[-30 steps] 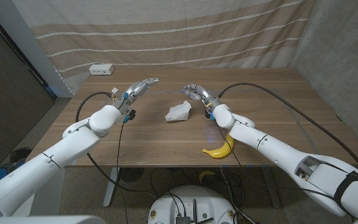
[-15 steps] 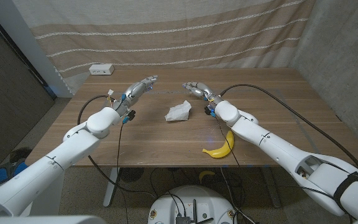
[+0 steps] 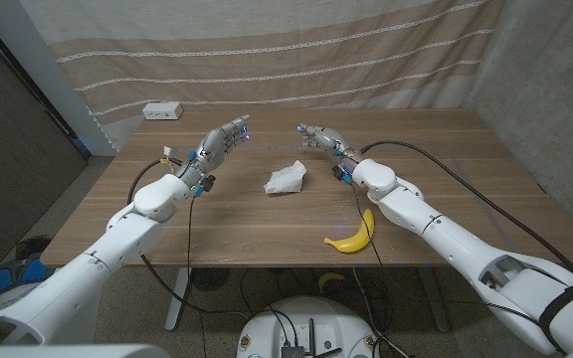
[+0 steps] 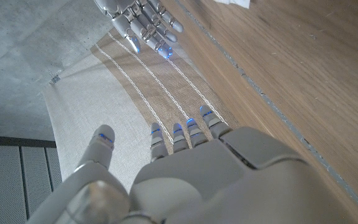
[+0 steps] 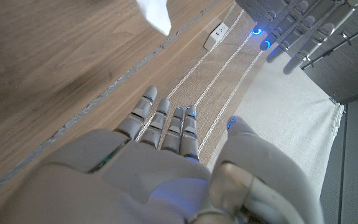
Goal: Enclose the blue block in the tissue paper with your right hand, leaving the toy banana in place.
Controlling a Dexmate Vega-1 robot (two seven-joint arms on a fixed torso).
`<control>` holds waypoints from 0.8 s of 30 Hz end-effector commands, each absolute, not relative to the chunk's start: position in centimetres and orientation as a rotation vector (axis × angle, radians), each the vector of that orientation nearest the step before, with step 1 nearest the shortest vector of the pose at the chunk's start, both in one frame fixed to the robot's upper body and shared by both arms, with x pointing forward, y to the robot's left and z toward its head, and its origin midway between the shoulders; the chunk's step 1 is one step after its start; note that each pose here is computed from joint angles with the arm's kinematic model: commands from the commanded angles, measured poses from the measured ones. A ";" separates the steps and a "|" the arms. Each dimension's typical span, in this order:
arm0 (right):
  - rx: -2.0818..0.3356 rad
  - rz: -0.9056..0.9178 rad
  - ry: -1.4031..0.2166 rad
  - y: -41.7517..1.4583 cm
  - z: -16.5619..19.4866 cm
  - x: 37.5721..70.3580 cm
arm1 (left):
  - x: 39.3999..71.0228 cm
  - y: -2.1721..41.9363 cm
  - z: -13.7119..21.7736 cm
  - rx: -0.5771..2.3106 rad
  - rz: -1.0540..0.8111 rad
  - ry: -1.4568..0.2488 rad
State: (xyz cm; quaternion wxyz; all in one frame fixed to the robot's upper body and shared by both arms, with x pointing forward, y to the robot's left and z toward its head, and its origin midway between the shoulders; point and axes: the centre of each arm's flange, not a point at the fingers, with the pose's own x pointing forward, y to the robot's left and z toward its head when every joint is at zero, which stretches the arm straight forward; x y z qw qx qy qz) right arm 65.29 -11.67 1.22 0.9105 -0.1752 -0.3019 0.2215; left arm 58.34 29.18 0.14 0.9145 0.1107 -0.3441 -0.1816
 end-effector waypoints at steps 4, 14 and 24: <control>-0.064 0.479 -0.653 -13.8 0.6 64.2 | 59.2 30.4 -0.7 0.035 -0.398 -0.793; 0.080 0.431 -0.683 -14.9 -0.6 63.7 | 60.5 32.1 -1.3 -0.088 -0.418 -0.806; 0.183 0.314 -0.738 -17.0 -1.9 62.3 | 61.2 34.0 -1.6 -0.139 -0.370 -0.797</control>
